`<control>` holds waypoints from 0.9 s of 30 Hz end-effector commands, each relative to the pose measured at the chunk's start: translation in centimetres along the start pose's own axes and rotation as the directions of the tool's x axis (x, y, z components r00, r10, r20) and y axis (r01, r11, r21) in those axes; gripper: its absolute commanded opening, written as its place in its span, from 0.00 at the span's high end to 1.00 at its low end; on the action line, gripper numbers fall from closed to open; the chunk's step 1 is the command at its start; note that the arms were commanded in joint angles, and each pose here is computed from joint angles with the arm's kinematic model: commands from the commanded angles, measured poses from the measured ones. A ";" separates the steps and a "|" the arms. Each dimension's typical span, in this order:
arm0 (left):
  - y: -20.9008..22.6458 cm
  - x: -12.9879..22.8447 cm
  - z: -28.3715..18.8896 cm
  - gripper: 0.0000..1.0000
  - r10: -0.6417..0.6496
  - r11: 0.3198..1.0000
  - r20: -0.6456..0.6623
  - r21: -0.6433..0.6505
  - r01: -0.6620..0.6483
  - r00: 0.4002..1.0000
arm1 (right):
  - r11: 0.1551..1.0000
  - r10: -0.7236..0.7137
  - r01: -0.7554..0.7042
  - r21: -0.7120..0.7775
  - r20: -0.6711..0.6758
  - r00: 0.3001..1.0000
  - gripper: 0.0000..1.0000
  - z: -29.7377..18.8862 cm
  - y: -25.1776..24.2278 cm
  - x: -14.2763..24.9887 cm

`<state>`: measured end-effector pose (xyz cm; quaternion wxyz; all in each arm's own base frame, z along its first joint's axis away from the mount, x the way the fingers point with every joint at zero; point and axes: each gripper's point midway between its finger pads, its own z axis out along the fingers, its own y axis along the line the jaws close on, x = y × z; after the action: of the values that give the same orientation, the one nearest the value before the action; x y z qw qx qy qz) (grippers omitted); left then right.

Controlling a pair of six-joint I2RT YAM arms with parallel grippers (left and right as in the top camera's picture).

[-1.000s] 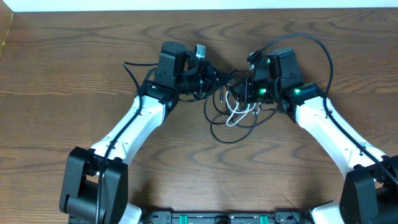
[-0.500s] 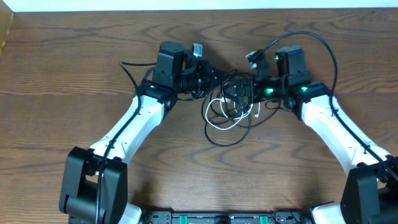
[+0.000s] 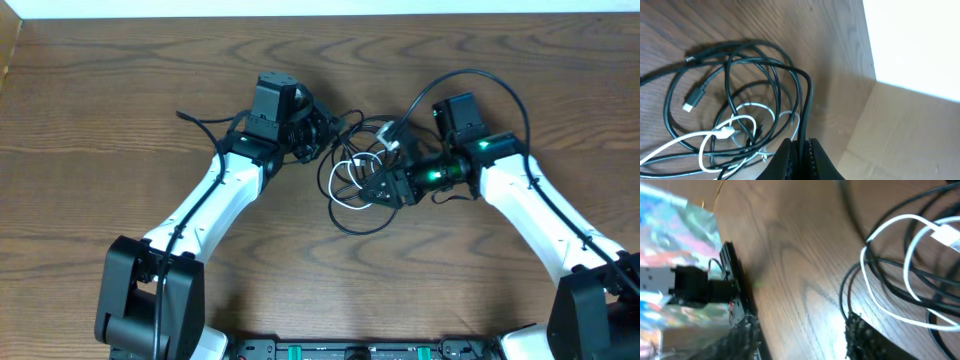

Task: Untangle cables

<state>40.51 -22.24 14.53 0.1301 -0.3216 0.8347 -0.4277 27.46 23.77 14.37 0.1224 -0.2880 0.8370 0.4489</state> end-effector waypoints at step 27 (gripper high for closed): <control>-1.6 1.4 -3.5 0.93 -0.537 0.827 -0.354 -0.042 0.561 0.765 | 0.679 -0.373 0.450 0.580 -0.255 0.892 0.50 9.4 -5.1 -1.2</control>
<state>39.20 -20.85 16.97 -0.0906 -0.4608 0.7177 -0.5142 30.30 30.17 7.57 0.2605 -0.4343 0.8539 0.1199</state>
